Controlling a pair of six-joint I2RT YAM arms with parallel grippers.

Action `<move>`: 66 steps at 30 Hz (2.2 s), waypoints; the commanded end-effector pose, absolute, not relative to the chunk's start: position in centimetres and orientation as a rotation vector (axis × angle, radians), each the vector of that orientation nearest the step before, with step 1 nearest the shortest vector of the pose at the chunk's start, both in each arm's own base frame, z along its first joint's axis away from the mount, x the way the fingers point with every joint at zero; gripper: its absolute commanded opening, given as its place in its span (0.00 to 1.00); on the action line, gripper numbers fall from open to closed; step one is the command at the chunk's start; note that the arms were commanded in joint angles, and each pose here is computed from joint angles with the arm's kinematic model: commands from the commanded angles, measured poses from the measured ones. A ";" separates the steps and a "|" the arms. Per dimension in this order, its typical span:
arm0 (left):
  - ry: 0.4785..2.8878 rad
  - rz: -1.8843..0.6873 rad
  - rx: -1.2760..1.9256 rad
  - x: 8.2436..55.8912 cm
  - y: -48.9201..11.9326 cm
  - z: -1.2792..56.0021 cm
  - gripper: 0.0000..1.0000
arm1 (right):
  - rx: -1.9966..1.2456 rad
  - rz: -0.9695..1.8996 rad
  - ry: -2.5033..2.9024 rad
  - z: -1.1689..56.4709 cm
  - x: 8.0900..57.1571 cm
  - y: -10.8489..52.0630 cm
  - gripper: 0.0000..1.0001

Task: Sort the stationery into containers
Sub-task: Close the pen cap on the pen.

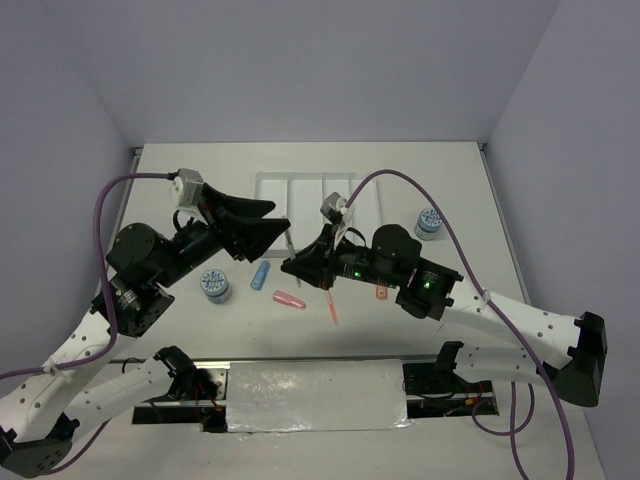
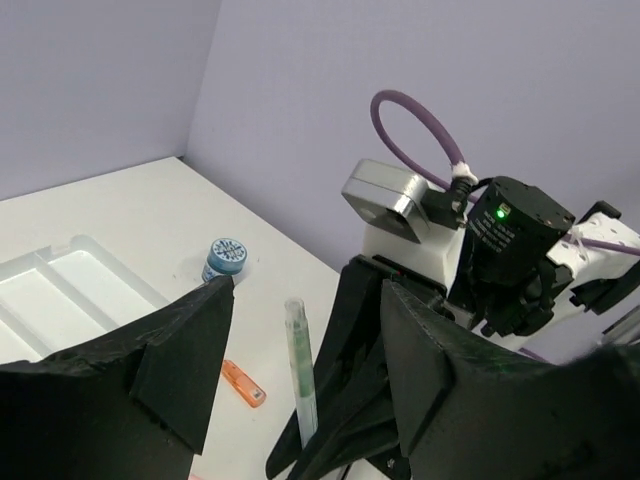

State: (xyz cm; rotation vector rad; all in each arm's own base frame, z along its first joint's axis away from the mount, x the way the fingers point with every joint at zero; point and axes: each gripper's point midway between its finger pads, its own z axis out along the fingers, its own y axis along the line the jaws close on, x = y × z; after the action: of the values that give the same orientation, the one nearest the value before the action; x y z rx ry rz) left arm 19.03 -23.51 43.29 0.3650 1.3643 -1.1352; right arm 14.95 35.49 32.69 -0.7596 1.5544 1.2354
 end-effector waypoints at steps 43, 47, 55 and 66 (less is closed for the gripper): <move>1.776 -1.220 0.385 19.0 -27.3 26.5 0.00 | -0.630 1.142 1.217 52.2 21.2 35.4 0.00; 1.799 -1.247 0.407 18.3 -27.9 25.3 0.00 | -0.654 1.128 1.200 53.1 21.9 35.7 0.00; 1.780 -1.148 0.411 18.7 -26.9 27.7 0.00 | -0.683 1.072 1.313 48.3 23.6 36.7 0.00; 1.639 -0.835 0.046 22.0 -19.3 40.6 0.99 | -0.778 1.073 1.532 35.1 21.2 36.6 0.00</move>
State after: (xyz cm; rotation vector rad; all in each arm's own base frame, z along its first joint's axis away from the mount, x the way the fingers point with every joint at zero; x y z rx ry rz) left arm 22.24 -21.62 38.98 0.1223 1.6073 -0.9180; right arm 20.48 36.65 33.22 -0.8659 1.6615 1.0552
